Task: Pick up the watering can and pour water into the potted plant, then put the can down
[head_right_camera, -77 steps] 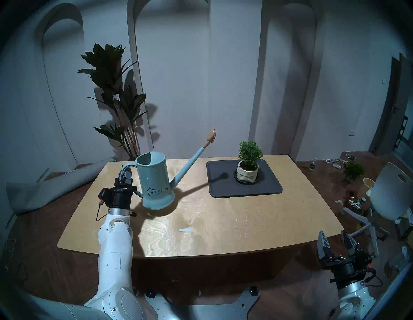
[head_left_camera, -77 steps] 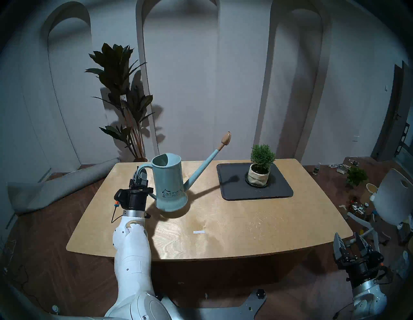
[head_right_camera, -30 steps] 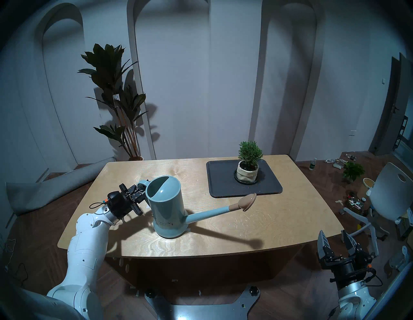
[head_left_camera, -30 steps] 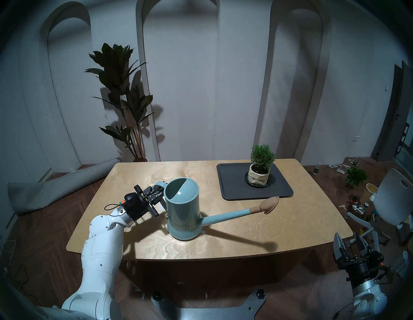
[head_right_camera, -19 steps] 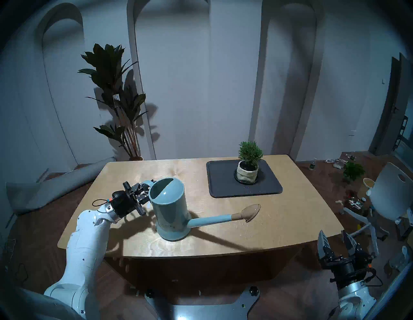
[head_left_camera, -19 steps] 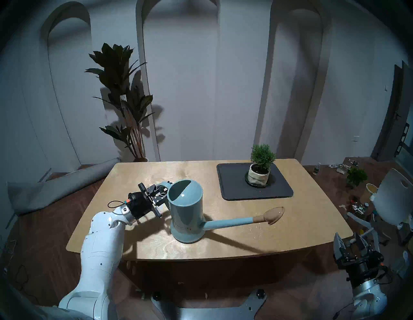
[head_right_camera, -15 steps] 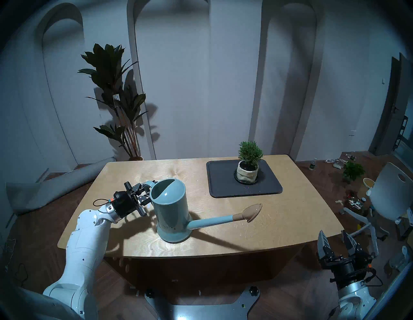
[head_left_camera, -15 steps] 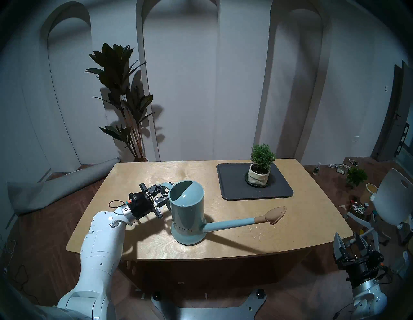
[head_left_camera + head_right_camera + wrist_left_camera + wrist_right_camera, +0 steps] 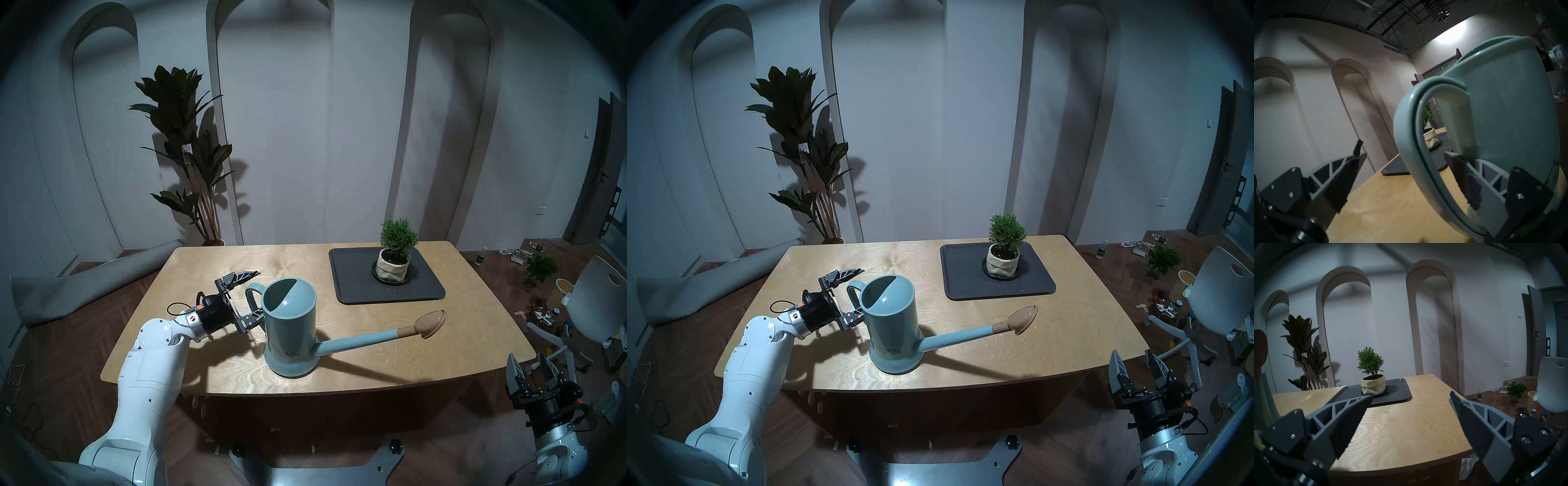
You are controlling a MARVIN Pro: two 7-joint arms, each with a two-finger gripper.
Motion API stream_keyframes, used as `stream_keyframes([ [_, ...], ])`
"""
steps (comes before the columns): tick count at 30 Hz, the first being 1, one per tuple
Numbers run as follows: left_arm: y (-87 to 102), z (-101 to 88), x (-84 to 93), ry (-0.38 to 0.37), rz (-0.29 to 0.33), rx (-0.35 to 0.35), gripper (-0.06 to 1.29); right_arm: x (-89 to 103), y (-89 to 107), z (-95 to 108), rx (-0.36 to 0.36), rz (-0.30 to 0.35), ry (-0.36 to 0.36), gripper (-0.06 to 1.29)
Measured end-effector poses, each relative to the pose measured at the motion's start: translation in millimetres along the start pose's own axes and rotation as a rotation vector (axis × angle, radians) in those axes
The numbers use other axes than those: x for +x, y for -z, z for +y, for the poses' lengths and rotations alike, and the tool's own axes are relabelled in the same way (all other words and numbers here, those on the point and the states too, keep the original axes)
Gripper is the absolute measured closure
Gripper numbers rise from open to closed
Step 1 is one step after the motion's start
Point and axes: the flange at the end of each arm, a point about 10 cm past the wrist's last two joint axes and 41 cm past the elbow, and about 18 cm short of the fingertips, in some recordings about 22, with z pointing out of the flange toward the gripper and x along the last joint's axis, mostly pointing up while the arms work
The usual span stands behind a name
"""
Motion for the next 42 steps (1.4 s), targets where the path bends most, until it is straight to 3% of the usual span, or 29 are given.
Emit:
stream_keyframes([
  [9,4.6,-5.1,-0.2,-0.018,-0.036,-0.043,0.02,0.1,-0.1,0,0.0,0.0,0.0,0.0],
  [26,27.6,-35.5,7.3,-0.038,-0.111,-0.081,0.03,0.2,-0.2,0,0.001,0.001,0.001,0.0],
  [31,35.0,-40.8,9.1,-0.029,-0.142,-0.106,0.14,0.2,-0.1,0,0.0,0.001,0.001,0.0],
  [42,24.2,-49.7,-14.9,-0.032,-0.254,-0.094,0.2,0.2,-0.3,0,0.001,0.002,0.001,0.0],
])
